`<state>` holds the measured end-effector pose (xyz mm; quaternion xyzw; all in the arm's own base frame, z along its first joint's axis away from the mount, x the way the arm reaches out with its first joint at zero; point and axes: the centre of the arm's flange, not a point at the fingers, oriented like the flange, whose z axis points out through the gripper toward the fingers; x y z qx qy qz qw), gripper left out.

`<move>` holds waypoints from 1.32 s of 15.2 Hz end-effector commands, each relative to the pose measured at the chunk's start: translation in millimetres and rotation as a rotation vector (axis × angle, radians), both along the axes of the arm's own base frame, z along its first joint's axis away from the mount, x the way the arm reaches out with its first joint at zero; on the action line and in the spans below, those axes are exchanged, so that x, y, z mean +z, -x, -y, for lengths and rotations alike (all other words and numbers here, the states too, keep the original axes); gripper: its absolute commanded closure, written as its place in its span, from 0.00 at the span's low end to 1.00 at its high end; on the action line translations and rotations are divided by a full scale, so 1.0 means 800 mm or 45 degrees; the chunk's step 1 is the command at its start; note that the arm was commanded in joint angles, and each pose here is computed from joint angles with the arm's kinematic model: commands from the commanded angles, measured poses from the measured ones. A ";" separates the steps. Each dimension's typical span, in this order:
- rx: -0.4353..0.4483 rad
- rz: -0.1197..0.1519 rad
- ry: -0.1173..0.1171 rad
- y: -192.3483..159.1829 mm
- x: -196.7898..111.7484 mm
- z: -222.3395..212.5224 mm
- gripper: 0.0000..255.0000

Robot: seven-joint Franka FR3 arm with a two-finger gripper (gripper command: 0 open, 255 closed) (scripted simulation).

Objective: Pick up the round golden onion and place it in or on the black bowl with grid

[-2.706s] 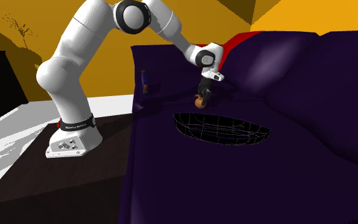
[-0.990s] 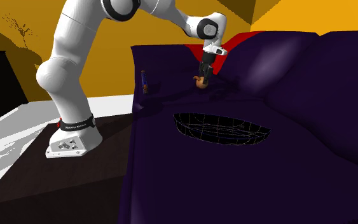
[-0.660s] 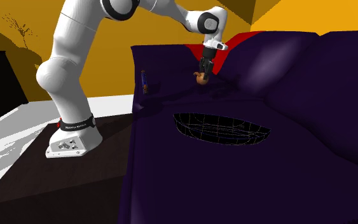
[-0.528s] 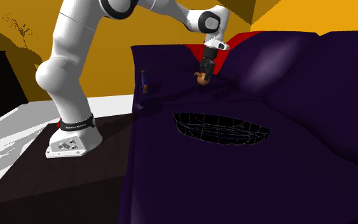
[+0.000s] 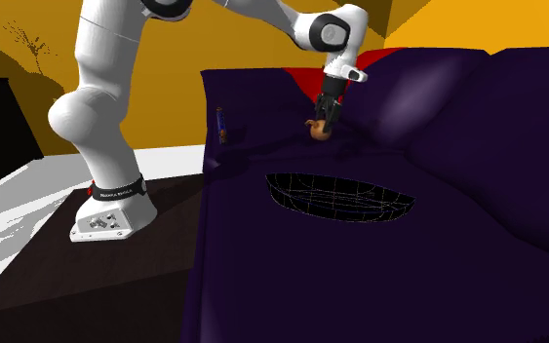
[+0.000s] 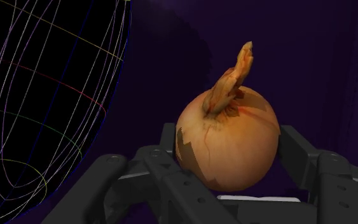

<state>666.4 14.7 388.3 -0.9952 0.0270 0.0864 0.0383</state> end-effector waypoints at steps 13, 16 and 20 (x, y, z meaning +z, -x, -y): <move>0.002 0.000 0.000 0.033 -0.003 0.226 1.00; 0.002 0.000 0.000 0.036 -0.017 0.249 1.00; 0.002 0.000 0.000 0.036 -0.044 0.249 1.00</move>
